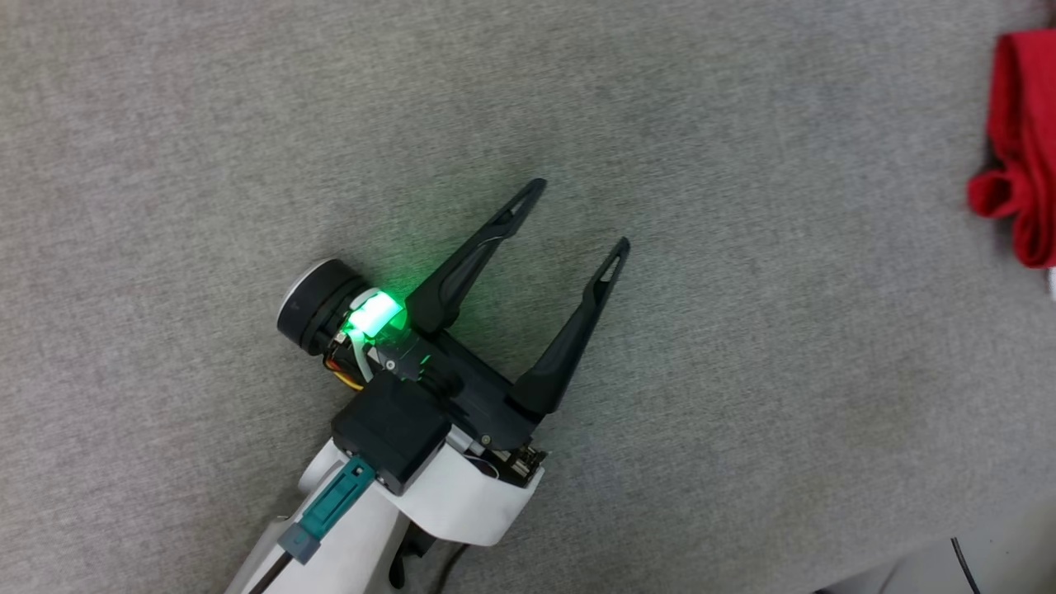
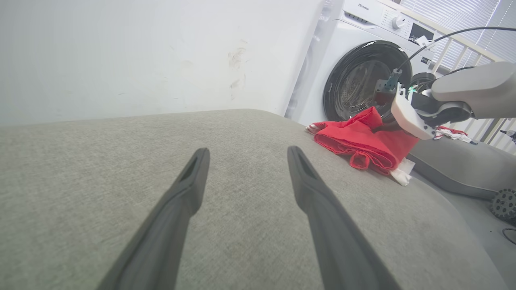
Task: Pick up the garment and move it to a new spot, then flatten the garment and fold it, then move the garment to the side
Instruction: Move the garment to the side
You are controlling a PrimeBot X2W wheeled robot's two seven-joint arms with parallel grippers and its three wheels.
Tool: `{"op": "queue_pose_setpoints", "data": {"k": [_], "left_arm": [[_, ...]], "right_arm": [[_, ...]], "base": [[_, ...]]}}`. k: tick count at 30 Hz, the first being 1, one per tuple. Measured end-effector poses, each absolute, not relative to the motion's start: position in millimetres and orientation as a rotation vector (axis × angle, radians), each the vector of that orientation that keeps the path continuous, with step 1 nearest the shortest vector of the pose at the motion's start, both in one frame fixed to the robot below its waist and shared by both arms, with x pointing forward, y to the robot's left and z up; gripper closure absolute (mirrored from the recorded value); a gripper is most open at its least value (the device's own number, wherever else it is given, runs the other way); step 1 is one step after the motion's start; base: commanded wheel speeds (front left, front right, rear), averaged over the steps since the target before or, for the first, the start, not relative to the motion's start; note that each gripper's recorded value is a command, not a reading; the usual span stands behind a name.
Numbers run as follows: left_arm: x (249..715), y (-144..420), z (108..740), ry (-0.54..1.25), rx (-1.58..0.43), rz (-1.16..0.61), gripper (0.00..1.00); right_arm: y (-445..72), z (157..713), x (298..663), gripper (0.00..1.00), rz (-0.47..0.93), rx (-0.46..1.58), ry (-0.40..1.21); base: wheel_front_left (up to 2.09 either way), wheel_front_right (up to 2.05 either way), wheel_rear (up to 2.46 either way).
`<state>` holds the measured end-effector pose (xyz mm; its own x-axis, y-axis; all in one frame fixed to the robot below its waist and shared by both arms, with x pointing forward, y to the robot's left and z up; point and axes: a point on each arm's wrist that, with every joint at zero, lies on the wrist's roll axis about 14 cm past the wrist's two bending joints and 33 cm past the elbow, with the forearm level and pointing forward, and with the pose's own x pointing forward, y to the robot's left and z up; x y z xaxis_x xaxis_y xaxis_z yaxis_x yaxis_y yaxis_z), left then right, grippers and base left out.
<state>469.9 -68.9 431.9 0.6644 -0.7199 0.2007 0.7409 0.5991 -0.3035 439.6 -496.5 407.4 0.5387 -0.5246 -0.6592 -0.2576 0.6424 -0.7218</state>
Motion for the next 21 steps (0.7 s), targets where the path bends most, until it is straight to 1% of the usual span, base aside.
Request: {"op": "queue_pose_setpoints", "data": {"k": [7,10,11,12,16,21], "left_arm": [[473,-60,435,-0.07,-0.371,-0.819,0.0],[473,-57,439,-0.076,-0.364,-0.811,0.0],[473,-56,441,-0.078,-0.364,-0.807,0.0],[473,-55,444,-0.082,-0.362,-0.803,0.0],[472,-49,458,-0.104,-0.352,-0.779,0.0],[481,-22,487,-0.17,-0.303,-0.683,0.0]], "right_arm": [[-511,402,445,1.0,-0.221,-0.885,0.993],[-515,410,452,1.0,-0.244,-0.882,0.958],[-515,414,454,0.46,-0.246,-0.884,0.942],[-515,416,456,0.0,-0.25,-0.876,0.926],[-509,426,462,0.0,-0.248,-0.856,0.863],[-496,465,484,0.0,-0.253,-0.814,0.681]], "base": [[0.0,0.0,0.0],[0.0,0.0,0.0],[0.0,0.0,0.0],[0.0,0.0,0.0],[0.0,0.0,0.0],[0.0,0.0,0.0]]}}
